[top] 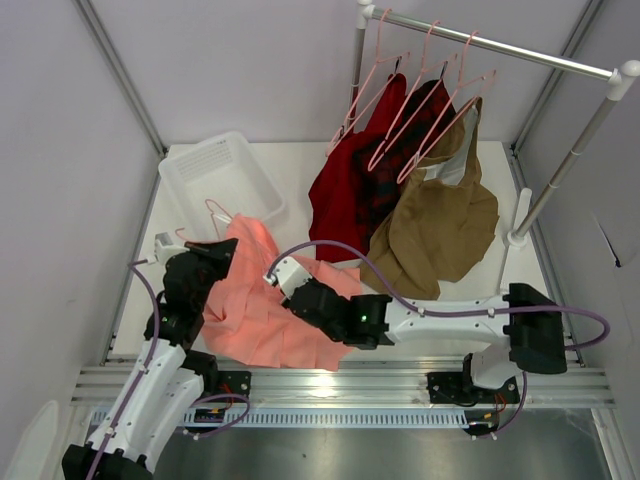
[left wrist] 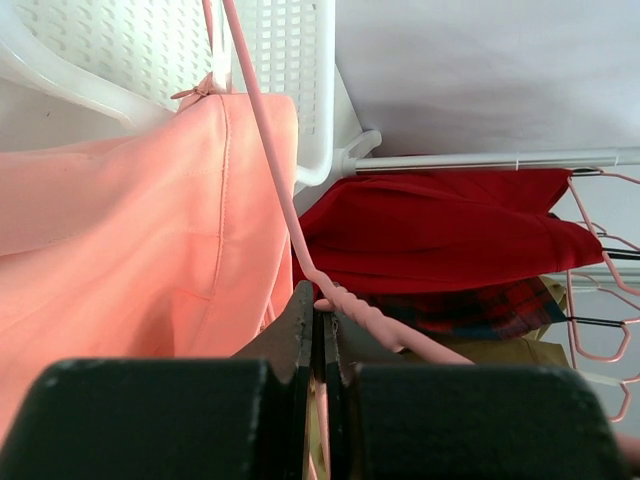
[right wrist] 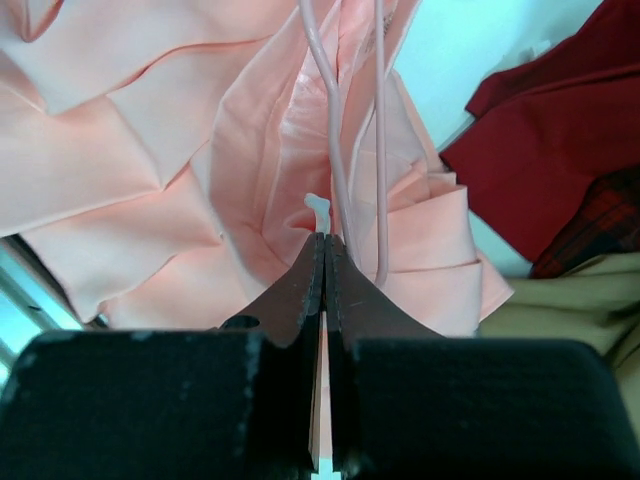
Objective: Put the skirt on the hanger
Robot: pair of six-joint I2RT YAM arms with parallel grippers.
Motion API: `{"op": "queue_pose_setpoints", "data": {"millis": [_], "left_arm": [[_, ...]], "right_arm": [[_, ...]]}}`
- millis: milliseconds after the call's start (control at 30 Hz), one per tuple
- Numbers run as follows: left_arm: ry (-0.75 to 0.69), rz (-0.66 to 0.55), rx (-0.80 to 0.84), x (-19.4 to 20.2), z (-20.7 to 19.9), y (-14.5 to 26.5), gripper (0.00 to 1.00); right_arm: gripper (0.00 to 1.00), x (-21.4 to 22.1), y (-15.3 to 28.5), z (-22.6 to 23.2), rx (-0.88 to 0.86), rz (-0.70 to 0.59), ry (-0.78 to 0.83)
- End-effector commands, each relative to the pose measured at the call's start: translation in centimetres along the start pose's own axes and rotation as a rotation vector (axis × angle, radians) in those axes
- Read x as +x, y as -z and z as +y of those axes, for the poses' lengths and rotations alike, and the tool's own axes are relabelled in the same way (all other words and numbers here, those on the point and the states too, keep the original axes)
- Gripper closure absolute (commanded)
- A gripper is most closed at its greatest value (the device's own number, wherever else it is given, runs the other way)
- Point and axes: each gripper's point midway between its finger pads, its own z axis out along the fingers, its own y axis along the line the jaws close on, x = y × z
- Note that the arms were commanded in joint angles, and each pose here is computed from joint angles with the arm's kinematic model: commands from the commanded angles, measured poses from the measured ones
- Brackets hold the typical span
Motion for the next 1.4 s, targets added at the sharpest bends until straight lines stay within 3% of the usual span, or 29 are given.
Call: {"op": "queue_pose_setpoints", "data": {"millis": [0, 500, 867, 1367], "left_arm": [[-0.030, 0.026, -0.069, 0.5, 2.4, 0.1, 1.00], [-0.026, 0.030, -0.055, 0.5, 2.3, 0.5, 1.00], [-0.023, 0.056, -0.029, 0.7, 1.1, 0.8, 1.00], [-0.038, 0.097, 0.012, 0.8, -0.8, 1.8, 1.00]], "right_arm": [[1.00, -4.0, 1.6, -2.3, 0.053, -0.156, -0.198], [1.00, -4.2, 3.5, -3.1, -0.009, -0.224, -0.234], [1.00, -4.1, 2.0, -0.1, -0.086, -0.199, -0.141], [1.00, -4.6, 0.8, -0.5, -0.059, -0.206, -0.054]]}}
